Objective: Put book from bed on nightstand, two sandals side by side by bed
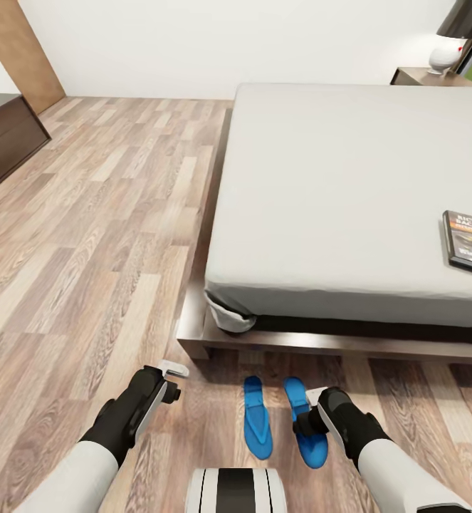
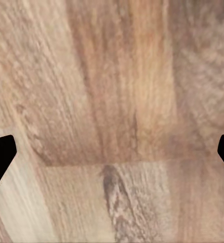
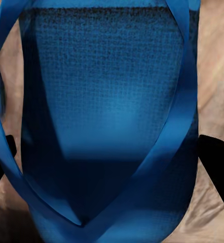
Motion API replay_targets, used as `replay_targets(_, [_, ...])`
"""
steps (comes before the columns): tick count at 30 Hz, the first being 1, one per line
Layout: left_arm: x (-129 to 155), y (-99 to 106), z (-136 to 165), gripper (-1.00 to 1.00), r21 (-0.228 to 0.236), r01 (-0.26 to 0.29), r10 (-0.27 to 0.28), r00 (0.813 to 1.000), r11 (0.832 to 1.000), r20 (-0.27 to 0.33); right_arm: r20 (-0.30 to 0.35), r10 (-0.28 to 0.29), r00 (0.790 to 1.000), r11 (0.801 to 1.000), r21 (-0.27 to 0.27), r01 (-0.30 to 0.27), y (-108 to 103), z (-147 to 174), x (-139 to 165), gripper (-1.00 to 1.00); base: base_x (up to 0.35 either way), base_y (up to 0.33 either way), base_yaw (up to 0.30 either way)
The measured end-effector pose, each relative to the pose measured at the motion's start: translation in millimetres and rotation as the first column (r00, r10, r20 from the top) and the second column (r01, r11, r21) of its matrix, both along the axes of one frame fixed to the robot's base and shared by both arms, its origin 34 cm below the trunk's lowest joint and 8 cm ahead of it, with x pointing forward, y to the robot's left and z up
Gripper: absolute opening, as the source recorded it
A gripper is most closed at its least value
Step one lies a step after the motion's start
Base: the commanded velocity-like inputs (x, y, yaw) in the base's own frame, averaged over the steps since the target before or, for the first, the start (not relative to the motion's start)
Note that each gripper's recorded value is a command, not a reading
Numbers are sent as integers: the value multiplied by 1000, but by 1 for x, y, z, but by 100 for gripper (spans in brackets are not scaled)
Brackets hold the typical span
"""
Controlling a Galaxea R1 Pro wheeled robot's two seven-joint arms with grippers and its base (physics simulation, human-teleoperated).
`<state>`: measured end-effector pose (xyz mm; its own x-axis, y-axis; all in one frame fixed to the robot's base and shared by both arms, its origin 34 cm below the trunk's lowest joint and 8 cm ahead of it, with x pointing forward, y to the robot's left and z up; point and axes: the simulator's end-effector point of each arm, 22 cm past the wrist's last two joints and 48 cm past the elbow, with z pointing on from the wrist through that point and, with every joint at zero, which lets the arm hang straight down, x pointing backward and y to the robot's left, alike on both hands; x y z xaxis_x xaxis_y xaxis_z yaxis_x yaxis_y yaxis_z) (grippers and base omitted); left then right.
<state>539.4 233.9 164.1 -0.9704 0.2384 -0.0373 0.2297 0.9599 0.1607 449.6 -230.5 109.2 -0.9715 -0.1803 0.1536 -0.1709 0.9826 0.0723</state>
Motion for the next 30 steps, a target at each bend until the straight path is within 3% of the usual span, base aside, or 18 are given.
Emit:
replay_targets(17, [2,0,0,100,2,2,-2,1000,1000,7,0,0,1000,1000,1,0,0,0,0,-100,47,102,0])
replay_targets(30, [2,0,0,100,2,2,-2,1000,1000,9,-1,-1,1000,1000,1,1,0,0,0,-100,17,20,0])
